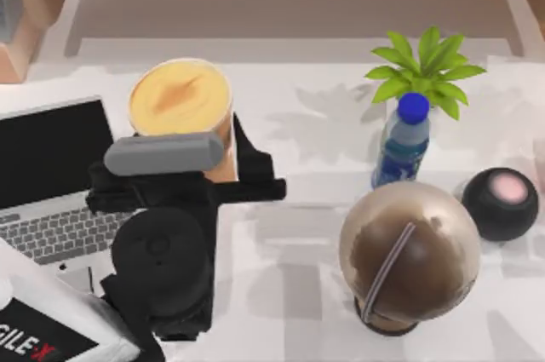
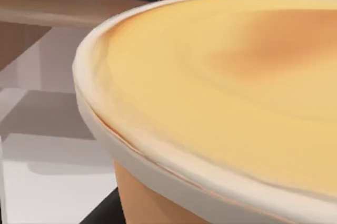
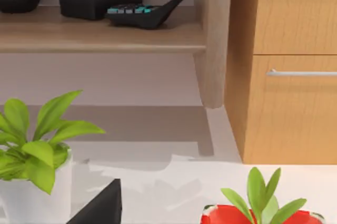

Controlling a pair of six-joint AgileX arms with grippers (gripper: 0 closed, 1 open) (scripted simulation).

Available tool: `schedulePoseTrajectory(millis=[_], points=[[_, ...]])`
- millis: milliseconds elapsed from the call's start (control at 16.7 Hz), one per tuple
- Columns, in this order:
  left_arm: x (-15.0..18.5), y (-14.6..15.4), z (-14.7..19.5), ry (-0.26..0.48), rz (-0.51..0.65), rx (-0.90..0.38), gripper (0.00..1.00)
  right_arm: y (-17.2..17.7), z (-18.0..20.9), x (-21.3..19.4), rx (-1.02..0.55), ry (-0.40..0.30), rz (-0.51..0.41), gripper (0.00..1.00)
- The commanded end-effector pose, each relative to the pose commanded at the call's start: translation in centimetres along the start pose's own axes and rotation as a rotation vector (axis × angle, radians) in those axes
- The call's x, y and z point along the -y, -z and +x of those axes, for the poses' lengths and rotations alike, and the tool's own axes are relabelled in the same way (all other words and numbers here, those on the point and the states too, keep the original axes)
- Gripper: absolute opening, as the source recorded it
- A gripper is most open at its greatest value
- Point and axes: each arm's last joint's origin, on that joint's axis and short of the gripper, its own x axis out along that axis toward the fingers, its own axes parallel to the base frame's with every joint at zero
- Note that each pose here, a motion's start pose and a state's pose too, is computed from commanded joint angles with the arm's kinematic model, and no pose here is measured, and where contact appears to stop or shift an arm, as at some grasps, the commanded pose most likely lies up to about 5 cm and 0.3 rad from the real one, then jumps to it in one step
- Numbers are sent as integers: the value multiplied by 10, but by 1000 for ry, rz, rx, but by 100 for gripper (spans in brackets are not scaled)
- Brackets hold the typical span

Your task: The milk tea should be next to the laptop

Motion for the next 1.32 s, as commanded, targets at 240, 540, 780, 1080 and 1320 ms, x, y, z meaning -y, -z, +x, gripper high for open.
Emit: schedulePoseTrajectory(millis=[240, 540, 780, 1080, 1320], points=[[-8, 4, -22, -3, 37, -33, 0, 0, 0, 0, 0, 0, 0, 100], [-17, 9, -42, -1, 77, -62, 0, 0, 0, 0, 0, 0, 0, 100], [-19, 10, -47, 1, 89, -70, 0, 0, 0, 0, 0, 0, 0, 100], [-19, 10, -46, -3, 90, -70, 0, 0, 0, 0, 0, 0, 0, 100], [-18, 10, -44, -4, 71, -58, 0, 0, 0, 0, 0, 0, 0, 100]])
